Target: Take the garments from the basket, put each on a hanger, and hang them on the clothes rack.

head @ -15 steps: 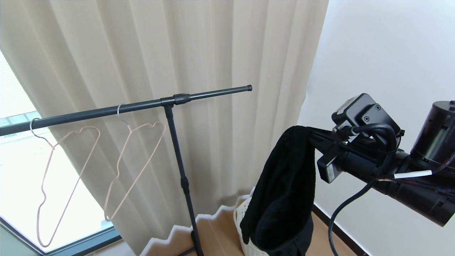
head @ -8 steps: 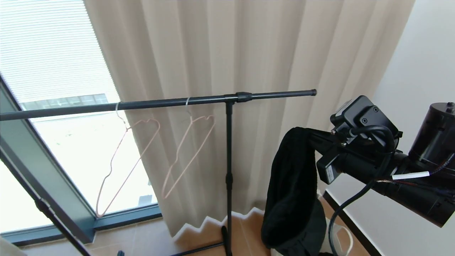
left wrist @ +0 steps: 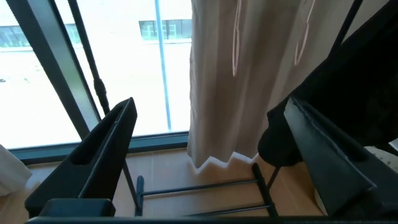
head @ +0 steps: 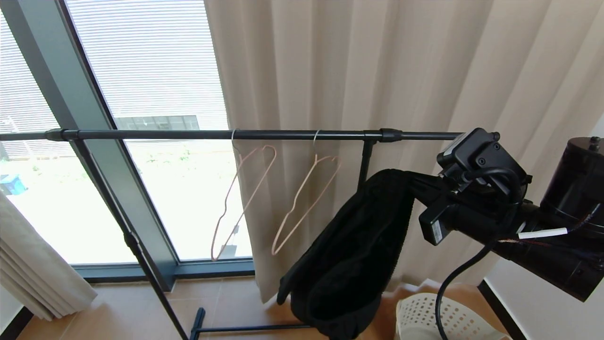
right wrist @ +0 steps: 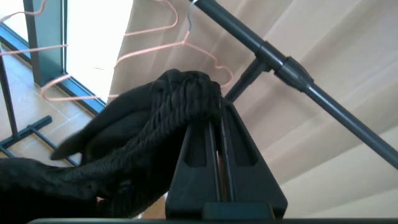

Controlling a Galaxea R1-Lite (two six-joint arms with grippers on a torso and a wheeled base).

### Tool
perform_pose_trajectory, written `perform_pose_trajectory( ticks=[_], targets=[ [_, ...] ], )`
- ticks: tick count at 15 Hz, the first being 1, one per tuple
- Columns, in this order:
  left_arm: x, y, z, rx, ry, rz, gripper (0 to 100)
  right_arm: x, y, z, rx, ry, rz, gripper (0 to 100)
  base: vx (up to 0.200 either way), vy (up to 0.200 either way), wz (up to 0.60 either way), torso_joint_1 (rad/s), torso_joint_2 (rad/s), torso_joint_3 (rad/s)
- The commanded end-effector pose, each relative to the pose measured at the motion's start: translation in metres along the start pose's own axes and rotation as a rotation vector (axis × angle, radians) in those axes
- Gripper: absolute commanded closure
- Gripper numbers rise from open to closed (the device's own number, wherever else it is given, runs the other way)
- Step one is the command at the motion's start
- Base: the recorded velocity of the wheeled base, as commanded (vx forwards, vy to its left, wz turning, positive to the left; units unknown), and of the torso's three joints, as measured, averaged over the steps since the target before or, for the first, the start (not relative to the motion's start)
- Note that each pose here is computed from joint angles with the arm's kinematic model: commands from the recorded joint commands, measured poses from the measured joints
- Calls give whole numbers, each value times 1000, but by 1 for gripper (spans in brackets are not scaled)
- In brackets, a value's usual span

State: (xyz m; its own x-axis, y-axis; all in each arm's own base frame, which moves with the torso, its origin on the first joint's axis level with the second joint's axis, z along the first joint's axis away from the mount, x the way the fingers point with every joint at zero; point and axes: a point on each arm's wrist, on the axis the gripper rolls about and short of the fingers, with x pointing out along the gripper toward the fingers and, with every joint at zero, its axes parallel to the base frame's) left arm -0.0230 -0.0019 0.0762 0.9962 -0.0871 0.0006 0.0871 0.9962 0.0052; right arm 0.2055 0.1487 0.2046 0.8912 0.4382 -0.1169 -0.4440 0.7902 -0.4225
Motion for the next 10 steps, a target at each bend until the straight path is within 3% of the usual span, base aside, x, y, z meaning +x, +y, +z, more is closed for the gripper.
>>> perform_pose_trajectory(
  ticks=[1,5,10],
  targets=[
    [0,0,0,4,2,-2,0,1,1,0,0,0,2,100,0,0,0,0,0,0],
    [0,0,1,-5,-1,-5,0,1,-2,-1,0,3,-8,100,0,0,0,0,0,0],
    [0,0,1,-7,-1,-5,0,0,-2,-1,0,3,-8,100,-200,0,0,7,2,-2]
  ],
)
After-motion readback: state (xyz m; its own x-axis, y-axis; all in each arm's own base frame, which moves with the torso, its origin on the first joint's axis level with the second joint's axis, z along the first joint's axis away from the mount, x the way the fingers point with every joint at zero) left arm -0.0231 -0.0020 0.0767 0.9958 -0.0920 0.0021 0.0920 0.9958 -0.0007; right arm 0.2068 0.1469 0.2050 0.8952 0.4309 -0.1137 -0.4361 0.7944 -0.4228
